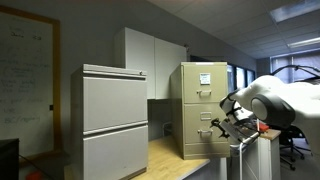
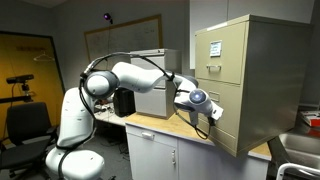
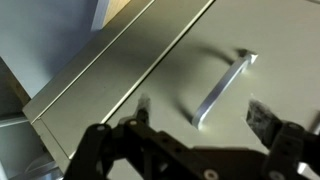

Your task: Open the bottom drawer on the beige filing cabinet

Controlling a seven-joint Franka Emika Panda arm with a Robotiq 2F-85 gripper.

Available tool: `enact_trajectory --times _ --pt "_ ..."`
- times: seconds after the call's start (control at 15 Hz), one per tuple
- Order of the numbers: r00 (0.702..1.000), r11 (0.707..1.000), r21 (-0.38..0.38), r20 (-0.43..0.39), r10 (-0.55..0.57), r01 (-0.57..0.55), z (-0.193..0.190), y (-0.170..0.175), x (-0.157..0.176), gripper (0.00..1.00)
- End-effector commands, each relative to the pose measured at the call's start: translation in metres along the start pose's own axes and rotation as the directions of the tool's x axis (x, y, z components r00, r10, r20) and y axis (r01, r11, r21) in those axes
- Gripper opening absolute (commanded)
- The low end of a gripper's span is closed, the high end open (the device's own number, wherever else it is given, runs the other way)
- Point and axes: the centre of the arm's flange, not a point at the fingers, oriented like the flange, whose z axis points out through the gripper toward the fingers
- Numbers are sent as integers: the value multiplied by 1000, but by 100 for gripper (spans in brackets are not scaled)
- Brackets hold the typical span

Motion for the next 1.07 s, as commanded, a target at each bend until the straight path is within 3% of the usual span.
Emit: enact_trajectory --times 0.0,0.4,0.73,1.0 --pt "1000 1000 -21 -17 -2 2 41 0 43 100" --pt "998 998 -50 -59 -32 29 43 -1 87 100" --pt "997 995 -61 -10 -77 76 51 -14 79 100" --pt "997 997 -10 0 -81 81 51 -26 65 100"
